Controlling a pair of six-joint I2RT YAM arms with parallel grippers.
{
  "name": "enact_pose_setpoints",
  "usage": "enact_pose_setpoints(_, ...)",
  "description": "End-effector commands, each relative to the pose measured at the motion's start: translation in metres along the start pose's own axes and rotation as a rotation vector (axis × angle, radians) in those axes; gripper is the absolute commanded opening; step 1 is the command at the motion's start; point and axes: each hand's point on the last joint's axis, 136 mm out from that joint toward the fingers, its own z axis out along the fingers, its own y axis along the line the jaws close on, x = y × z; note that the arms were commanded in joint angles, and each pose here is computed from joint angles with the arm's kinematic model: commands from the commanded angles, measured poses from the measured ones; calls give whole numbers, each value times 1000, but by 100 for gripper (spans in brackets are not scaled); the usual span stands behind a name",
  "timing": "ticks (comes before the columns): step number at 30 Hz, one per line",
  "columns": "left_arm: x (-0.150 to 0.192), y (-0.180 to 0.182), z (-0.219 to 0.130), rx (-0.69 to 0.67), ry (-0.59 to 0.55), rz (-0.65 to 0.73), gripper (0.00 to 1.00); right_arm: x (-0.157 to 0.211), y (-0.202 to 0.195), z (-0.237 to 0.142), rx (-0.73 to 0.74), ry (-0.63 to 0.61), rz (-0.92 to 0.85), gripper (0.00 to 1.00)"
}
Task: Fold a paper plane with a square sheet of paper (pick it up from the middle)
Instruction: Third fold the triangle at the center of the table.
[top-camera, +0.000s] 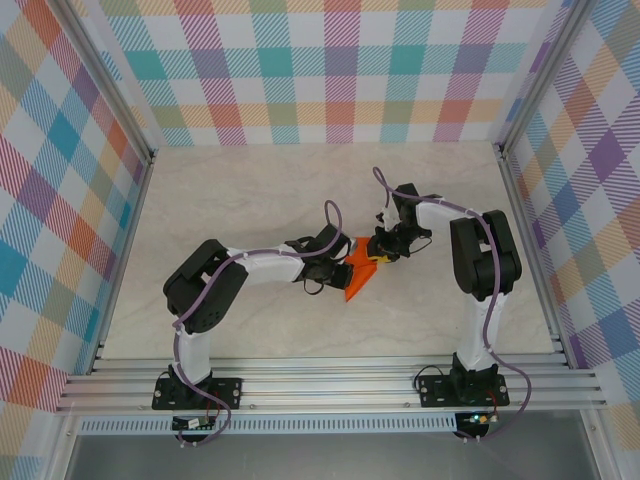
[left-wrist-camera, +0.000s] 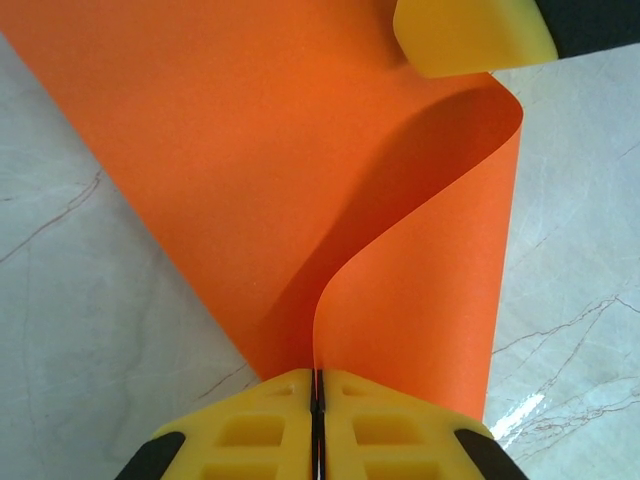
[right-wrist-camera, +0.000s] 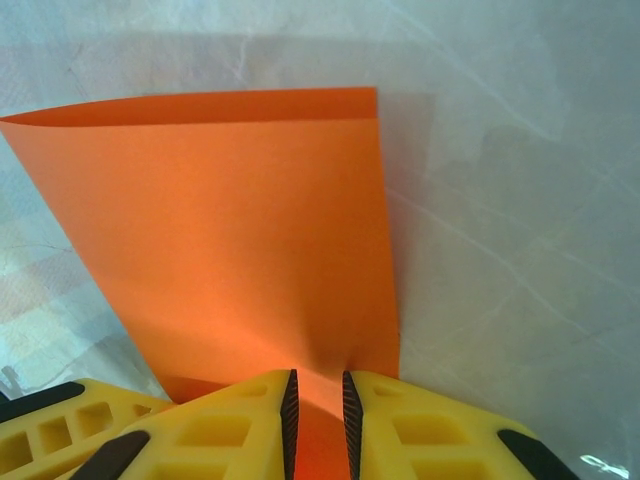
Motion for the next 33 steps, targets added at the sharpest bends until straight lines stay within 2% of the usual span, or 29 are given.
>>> enact_pose_setpoints(1,3,12,5,-40,19,-17,10,-1,12,-14,-9,-28,-5,23)
enact_pose_setpoints(7,5,10,5,-33,27,-17,10,-2,23,-48,21,-157,-18,26)
enact_pose_setpoints(9,5,11,4,-34,24,-17,10,6,29,-50,-24,-167,-6,24)
enact_pose_setpoints(14,4,10,3,-29,22,-18,10,30,54,-40,-228,-119,26,17)
enact_pose_setpoints(17,3,9,3,-27,23,-16,10,44,66,-26,-260,-73,17,15)
enact_pose_setpoints(33,6,11,3,-37,29,-18,10,57,43,7,-232,-54,90,12)
